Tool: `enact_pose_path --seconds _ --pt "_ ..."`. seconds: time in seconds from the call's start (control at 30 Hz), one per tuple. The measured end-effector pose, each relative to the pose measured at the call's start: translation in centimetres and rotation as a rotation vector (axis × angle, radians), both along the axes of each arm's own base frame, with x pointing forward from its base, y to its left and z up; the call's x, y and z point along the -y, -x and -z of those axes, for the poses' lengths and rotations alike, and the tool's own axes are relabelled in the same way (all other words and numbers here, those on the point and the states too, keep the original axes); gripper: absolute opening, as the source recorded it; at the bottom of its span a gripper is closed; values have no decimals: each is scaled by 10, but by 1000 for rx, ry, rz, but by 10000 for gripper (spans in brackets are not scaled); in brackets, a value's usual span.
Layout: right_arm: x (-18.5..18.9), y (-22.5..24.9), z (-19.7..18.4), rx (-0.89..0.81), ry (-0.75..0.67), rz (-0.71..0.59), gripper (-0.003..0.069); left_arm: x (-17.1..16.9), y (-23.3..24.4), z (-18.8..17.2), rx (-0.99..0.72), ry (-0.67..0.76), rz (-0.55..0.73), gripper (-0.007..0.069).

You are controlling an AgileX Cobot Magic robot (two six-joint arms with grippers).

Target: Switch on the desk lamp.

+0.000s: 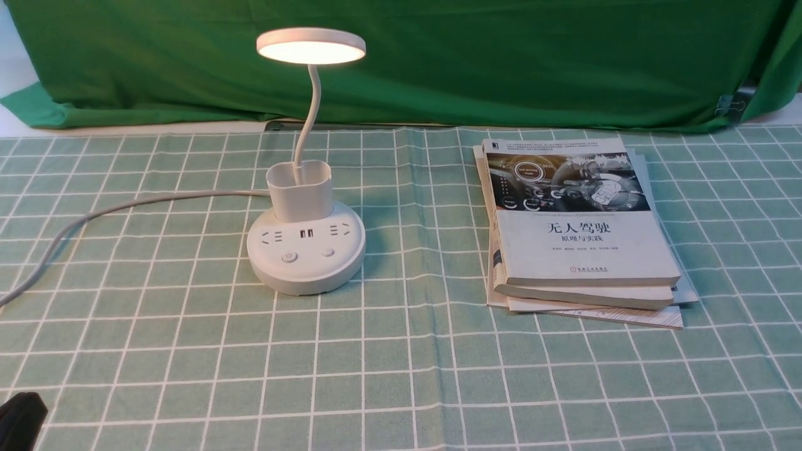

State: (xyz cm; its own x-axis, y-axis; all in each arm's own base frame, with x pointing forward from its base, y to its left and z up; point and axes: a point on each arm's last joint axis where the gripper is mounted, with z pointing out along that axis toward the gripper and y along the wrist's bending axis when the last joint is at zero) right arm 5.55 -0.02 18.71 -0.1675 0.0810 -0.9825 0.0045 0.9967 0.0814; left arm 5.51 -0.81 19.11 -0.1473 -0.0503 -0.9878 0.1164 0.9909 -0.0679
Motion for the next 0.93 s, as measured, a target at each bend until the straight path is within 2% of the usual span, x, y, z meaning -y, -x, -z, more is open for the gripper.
enact_pose_path --seconds 0.93 --pt "0 0 0 0 0 0 240 0 0 0 3 -28 0 2"
